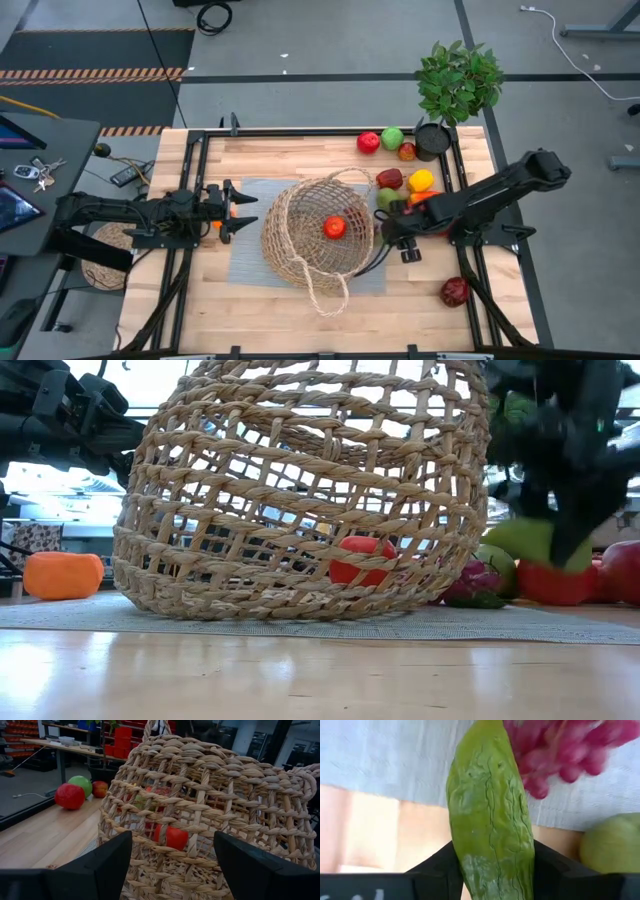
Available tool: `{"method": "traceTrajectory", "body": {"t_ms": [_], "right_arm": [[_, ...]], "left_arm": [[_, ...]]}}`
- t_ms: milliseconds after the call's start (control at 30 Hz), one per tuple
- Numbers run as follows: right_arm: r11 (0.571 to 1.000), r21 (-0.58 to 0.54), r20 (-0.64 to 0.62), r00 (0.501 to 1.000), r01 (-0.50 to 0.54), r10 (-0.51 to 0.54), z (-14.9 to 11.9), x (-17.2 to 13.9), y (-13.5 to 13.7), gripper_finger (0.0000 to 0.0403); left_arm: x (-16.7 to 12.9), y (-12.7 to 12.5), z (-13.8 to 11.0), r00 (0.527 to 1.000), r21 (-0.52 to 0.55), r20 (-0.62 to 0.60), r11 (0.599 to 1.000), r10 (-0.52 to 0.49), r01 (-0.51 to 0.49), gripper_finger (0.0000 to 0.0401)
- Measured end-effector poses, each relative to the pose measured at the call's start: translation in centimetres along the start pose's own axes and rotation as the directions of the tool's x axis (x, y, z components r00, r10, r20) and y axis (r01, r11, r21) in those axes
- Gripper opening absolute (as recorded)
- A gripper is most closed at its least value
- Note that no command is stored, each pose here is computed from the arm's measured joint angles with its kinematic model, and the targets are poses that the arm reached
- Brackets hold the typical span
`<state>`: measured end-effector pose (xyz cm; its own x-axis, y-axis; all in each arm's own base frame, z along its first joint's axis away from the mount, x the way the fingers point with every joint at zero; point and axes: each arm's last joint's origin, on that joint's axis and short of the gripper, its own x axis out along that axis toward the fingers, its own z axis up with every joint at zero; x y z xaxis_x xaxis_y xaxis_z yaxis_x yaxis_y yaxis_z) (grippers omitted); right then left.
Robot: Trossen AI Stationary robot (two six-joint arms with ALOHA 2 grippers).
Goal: Build produce basket
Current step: Put the cucumber into the basket
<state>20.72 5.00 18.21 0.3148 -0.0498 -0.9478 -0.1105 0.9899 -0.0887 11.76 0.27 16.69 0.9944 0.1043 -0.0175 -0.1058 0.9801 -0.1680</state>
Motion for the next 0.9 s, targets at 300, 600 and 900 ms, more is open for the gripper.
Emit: {"method": "traceTrajectory", "body": {"t_ms": [300, 600, 900], "right_arm": [[0.992, 0.106, 0.207, 0.977, -0.065, 0.042, 1.5, -7.5, 0.1, 0.0172], [0.973, 0.161, 0.505, 0.861, -0.167, 0.065, 1.5, -12.8, -0.6, 0.0173], [0.969, 0.182, 0.719, 0.695, -0.17, -0.013, 1.7, -15.7, -1.3, 0.0173]], "left_arm": [[0.0, 0.0, 0.0, 1.0, 0.0, 0.0, 1.0, 0.0, 0.0, 0.0286], [0.0, 0.0, 0.0, 1.0, 0.0, 0.0, 1.0, 0.0, 0.0, 0.0286], [0.0, 0.0, 0.0, 1.0, 0.0, 0.0, 1.0, 0.0, 0.0, 0.0286]]}}
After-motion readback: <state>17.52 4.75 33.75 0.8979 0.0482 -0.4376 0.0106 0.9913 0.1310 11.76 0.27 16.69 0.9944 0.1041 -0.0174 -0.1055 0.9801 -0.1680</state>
